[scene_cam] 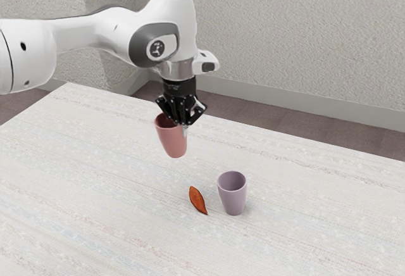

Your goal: Place the left cup onto the right cup

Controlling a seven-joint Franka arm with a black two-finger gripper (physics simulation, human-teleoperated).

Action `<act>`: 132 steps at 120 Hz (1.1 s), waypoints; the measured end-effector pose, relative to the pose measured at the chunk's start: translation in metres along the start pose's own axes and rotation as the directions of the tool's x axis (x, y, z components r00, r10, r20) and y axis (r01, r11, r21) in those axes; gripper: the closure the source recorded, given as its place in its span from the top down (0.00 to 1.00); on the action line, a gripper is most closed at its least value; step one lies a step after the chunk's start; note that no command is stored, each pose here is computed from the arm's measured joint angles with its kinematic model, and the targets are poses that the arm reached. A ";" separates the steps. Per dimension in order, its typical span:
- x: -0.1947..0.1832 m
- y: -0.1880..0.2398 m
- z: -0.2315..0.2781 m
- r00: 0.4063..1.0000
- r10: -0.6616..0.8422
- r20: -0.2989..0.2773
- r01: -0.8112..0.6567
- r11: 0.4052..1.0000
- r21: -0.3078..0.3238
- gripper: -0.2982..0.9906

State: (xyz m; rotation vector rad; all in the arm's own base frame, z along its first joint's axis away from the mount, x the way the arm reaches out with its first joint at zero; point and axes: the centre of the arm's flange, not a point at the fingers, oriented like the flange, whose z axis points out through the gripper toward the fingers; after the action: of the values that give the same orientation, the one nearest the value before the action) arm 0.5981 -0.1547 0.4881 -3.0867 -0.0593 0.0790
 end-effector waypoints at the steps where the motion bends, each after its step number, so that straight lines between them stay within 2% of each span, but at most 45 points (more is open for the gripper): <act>1: 0.000 0.003 0.000 1.000 0.001 0.000 -0.001 1.000 0.000 0.16; 29: 0.003 0.066 -0.004 0.999 0.032 -0.025 -0.031 0.999 0.009 0.16; 91: 0.038 0.119 0.039 0.999 -0.035 0.008 0.035 0.999 -0.029 0.16; 132: 0.034 0.139 0.053 0.998 -0.064 0.024 0.065 0.997 -0.029 0.16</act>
State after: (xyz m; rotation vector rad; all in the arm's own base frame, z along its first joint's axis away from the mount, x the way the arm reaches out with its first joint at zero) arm 0.6347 -0.2888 0.4259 -3.1105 -0.1628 0.1116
